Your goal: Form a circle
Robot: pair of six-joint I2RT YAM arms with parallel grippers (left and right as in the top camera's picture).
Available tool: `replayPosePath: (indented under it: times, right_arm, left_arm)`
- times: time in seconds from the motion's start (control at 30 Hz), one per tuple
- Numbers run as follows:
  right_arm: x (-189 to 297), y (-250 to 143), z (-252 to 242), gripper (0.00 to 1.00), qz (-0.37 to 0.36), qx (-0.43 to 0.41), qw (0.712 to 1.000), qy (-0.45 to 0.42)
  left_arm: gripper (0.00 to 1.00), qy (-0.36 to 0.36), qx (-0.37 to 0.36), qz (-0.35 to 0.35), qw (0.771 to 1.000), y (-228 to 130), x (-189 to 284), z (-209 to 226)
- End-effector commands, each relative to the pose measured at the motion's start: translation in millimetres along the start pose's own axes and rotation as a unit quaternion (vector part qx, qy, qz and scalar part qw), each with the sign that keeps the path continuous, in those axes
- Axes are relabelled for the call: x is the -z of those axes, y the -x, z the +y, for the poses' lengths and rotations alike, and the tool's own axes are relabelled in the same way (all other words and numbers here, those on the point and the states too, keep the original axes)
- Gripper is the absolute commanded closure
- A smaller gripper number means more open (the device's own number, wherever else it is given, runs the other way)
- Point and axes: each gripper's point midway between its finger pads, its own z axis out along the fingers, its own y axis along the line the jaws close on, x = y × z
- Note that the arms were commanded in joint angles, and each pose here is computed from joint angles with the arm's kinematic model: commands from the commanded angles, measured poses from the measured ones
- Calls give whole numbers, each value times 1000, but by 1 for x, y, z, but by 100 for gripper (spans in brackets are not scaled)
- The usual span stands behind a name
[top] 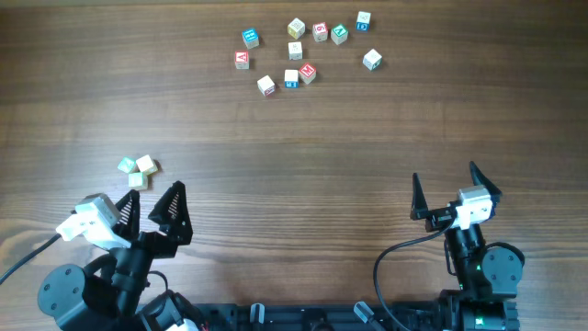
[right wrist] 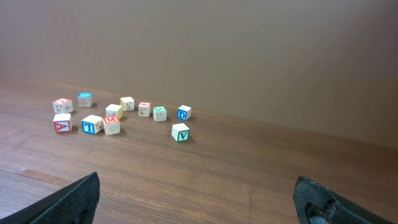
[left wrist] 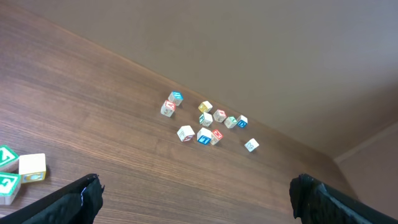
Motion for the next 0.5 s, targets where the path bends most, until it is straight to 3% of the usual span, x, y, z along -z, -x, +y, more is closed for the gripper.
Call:
replayPosePath:
  times: [0.0,0.27,0.47]
  right_arm:
    - [1,2,-3,0,-5,7,1000,-8]
    - [1,2,-3,0,-5,7,1000,-8]
    - [1,2,-3,0,-5,7,1000,-8]
  left_arm:
    - [0,-2,-1,1,1000,-1,0,0]
    - [0,-3,-3,13,1000,-10,-7,5]
    - [0,-51,-101,-66,991,-15,-43,10]
